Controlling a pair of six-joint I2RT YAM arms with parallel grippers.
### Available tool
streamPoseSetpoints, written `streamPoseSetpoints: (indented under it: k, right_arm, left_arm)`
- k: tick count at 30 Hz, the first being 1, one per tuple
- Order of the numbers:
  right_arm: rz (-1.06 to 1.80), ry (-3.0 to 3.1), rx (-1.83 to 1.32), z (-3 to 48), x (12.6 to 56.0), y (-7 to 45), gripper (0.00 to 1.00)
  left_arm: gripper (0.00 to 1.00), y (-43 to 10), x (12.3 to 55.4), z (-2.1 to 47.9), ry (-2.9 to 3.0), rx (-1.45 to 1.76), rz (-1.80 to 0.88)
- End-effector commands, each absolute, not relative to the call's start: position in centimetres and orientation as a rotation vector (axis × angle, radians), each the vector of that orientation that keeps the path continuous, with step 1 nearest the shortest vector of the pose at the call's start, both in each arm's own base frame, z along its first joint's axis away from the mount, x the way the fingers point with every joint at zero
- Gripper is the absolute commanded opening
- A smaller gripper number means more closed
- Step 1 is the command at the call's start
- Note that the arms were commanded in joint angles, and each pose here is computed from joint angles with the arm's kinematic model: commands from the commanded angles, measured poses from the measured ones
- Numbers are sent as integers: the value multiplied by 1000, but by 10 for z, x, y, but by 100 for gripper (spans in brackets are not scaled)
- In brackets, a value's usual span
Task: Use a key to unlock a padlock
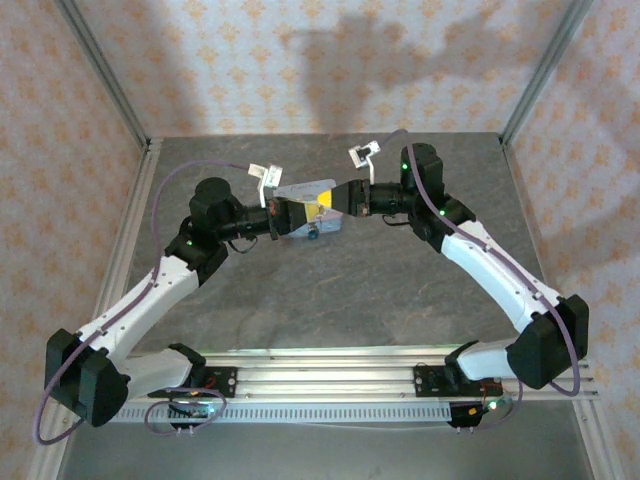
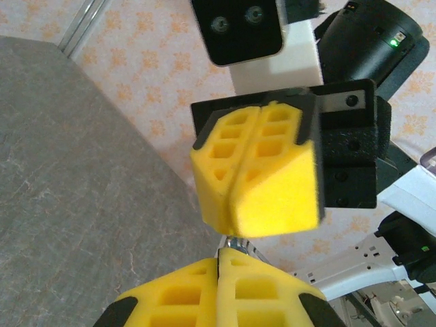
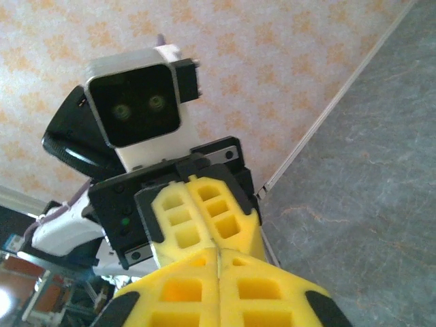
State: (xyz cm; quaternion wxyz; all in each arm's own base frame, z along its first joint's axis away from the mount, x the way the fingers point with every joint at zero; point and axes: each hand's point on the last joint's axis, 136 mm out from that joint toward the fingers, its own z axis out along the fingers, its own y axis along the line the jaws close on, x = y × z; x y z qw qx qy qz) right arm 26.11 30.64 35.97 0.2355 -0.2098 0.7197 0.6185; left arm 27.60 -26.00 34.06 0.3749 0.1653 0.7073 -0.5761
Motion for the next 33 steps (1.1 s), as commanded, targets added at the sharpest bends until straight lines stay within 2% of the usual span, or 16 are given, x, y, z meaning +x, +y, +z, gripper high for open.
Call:
streamPoseSetpoints:
  k: [1,7,9,11,14,18,25,33]
  right_arm:
    - [1686,1951,-622,361,256,309,0]
    - [1546,1986,-601,352,266,303,0]
    - [1452,2008,-608,347,271,299,0]
    - [1357,2029,-620,341,277,294,0]
    - [1277,2028,-654,334,283,292,0]
    - [1171,1990,-710,325,292,296,0]
    - [1206,1879,-796,336,295,312,0]
    - [1429,1756,-857,345,284,331,0]
  left_arm:
    - [0,-262,274,357,1762,458,-1474]
    - [1,-248,284,339,1887,363,-1317]
    - [21,-239,287,327,1952,347,-1217]
    - [31,-230,288,315,2021,321,-1126]
    - [41,-219,289,297,2094,296,-1022]
    - [49,-207,291,284,2141,238,-942]
    - [54,-188,295,271,2186,117,-839]
    - [56,-212,285,313,1814,115,-1208]
